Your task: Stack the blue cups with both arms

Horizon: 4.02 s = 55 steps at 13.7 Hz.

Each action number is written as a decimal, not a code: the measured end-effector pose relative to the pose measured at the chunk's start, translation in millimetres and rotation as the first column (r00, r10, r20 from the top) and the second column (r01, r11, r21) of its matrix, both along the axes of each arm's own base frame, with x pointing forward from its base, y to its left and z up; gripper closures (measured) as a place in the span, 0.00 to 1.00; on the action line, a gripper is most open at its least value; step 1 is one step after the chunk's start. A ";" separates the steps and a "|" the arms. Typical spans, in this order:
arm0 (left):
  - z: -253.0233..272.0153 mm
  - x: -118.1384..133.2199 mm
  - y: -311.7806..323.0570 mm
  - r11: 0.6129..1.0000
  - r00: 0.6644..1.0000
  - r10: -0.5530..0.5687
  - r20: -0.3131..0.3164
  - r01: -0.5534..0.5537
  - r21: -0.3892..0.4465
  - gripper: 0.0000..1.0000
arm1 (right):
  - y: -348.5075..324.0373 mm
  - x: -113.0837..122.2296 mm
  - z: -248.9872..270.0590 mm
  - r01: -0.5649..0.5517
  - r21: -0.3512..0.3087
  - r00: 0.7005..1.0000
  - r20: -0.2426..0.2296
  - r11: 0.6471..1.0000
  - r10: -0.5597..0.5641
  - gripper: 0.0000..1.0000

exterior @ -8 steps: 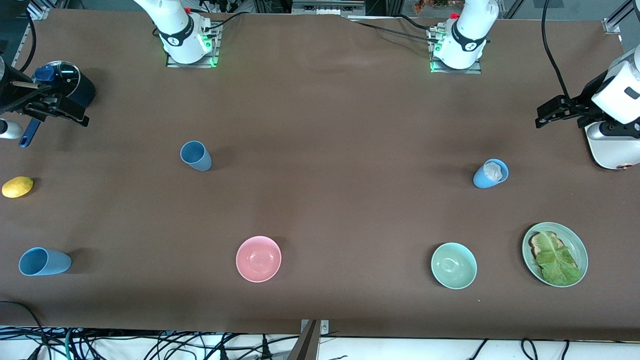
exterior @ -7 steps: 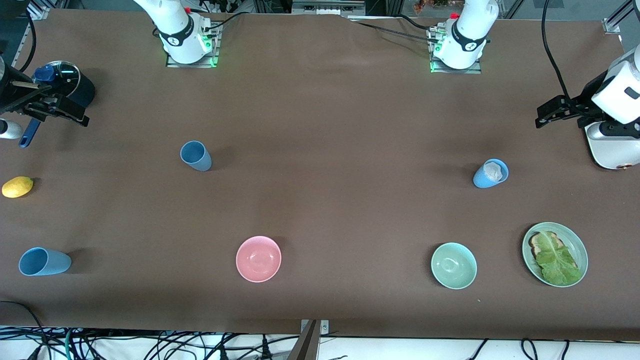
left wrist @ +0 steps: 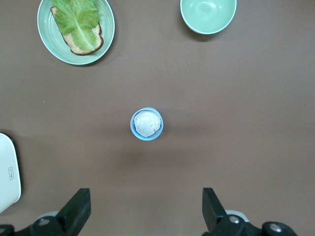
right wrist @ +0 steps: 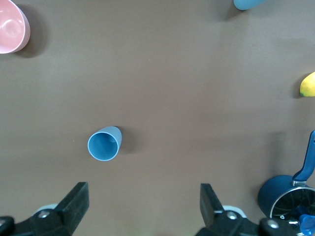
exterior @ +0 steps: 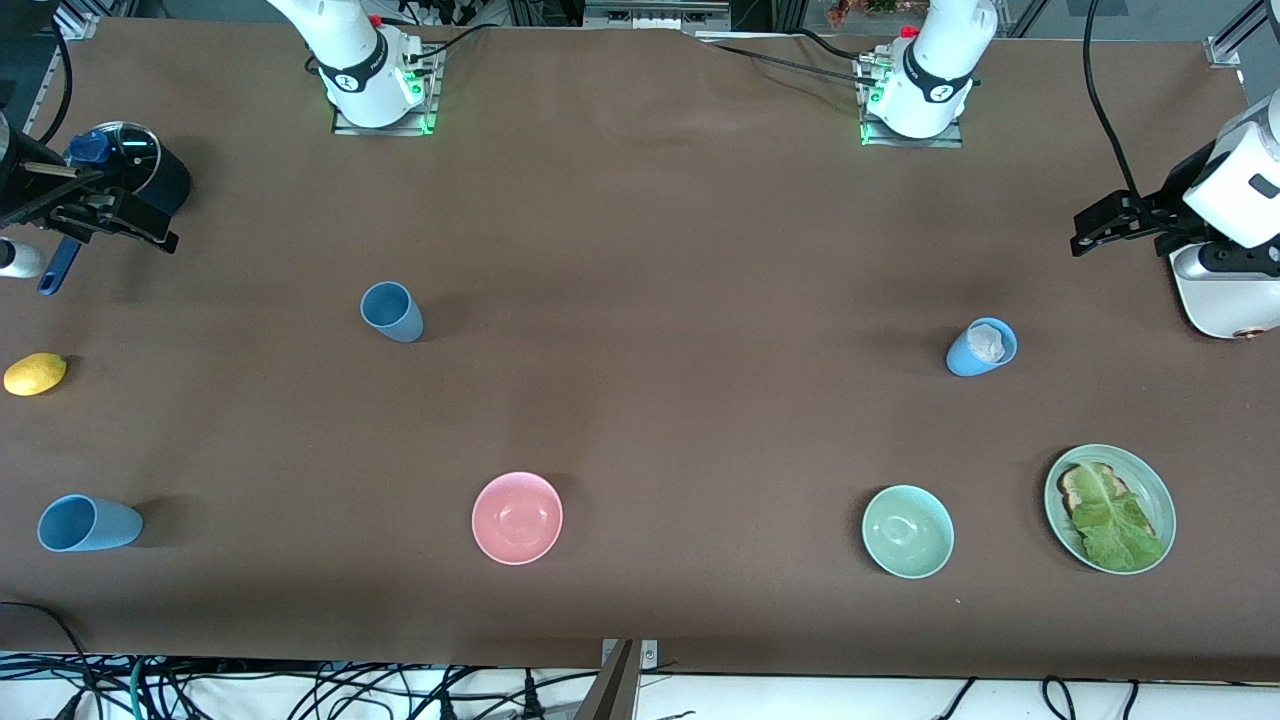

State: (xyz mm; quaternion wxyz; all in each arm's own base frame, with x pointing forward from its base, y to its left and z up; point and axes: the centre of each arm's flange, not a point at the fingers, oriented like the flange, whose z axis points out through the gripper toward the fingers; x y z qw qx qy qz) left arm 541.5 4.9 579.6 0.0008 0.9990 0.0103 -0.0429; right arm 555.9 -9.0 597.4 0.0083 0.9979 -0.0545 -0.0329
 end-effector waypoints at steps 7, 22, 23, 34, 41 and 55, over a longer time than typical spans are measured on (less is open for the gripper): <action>0.0 0.0 0.0 1.000 1.000 0.000 0.000 0.000 0.000 0.00 | -0.3 0.0 0.0 0.001 0.000 1.000 0.000 1.000 -0.001 0.00; 0.0 0.0 0.1 1.000 1.000 0.000 0.000 0.000 0.000 0.00 | -0.4 0.0 0.0 0.001 0.000 1.000 0.000 1.000 -0.001 0.00; 0.0 0.0 0.1 1.000 1.000 0.000 0.000 0.000 0.000 0.00 | -0.4 0.0 0.0 0.001 0.000 1.000 0.000 1.000 -0.001 0.00; 0.0 0.0 0.1 1.000 1.000 0.000 0.000 0.000 0.000 0.00 | -0.4 -0.1 0.0 0.001 0.000 1.000 0.000 1.000 -0.001 0.00; 0.0 0.0 0.1 1.000 1.000 0.000 0.000 0.000 0.000 0.00 | -0.4 -0.1 0.0 0.001 0.000 1.000 0.000 1.000 -0.001 0.00; -66.6 45.4 -6.0 0.999 1.000 0.004 0.002 -0.004 -0.032 0.00 | -1.2 -0.2 -0.2 0.002 0.000 1.000 -0.001 1.000 -0.002 0.00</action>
